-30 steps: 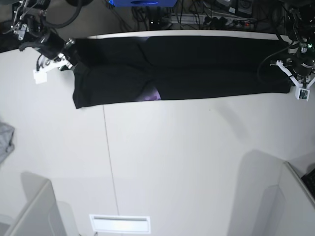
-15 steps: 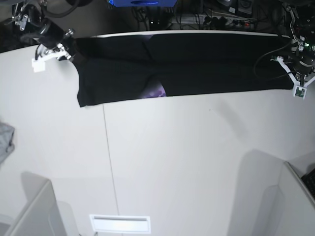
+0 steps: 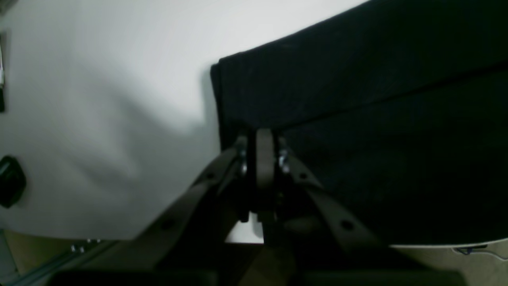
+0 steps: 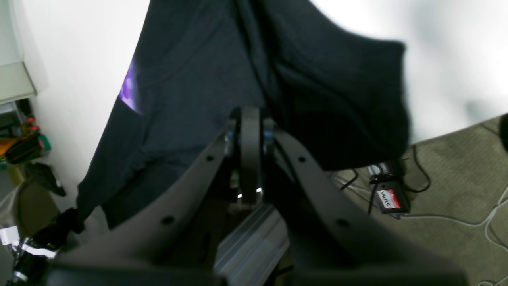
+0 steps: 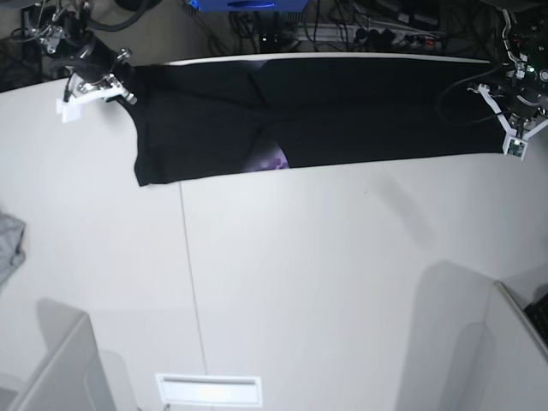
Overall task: Fold the T-shirt properly
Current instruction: 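Lay the folded hem down and open both grippers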
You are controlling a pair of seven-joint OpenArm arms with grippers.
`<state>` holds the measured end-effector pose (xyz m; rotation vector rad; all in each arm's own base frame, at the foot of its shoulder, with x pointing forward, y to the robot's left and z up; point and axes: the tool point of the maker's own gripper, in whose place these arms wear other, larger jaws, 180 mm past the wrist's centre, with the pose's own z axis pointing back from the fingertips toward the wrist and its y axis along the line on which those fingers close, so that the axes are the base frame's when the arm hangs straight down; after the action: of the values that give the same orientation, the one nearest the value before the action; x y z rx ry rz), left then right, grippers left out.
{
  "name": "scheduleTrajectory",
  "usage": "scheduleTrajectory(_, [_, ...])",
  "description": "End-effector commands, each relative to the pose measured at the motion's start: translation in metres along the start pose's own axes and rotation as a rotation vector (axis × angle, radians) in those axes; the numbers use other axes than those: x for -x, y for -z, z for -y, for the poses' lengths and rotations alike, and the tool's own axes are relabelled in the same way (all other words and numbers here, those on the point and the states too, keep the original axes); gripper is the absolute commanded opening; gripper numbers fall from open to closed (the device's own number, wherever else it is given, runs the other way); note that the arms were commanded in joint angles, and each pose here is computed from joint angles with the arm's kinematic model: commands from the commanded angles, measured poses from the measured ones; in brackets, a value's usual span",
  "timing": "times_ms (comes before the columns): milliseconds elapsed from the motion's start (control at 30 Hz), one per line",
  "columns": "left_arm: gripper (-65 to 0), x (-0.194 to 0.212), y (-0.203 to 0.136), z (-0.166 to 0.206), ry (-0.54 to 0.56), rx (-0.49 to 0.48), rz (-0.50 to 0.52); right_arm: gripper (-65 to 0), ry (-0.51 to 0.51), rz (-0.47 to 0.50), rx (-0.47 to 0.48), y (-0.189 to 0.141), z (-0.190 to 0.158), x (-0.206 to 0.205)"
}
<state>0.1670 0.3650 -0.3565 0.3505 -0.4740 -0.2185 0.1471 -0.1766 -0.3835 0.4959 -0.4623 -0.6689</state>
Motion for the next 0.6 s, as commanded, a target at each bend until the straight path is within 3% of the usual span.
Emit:
scheduleTrajectory(0, [-65.0,-0.0045,-0.0043,-0.0091,0.019,-0.027,0.012,-65.0,-0.018,0.015,-0.018,-0.0033,-0.0054,-0.0054])
scheduleTrajectory(267, [-65.0,-0.0008,-0.006,-0.0088,0.023,-0.028,0.003,-65.0,-0.02,0.016,-0.019,-0.0033,-0.0055,-0.0056])
scheduleTrajectory(467, [-34.9,0.0004,-0.0067,-0.0113,0.019,-0.035,-0.001,-65.0,-0.022,0.018,-0.019,-0.0033,-0.0058,-0.0066])
scheduleTrajectory(567, [-24.2,-0.0029,-0.0085,-0.011,0.024,-0.035,0.009,-65.0,-0.027,0.029,-0.025,-0.0024,-0.0086,-0.0109])
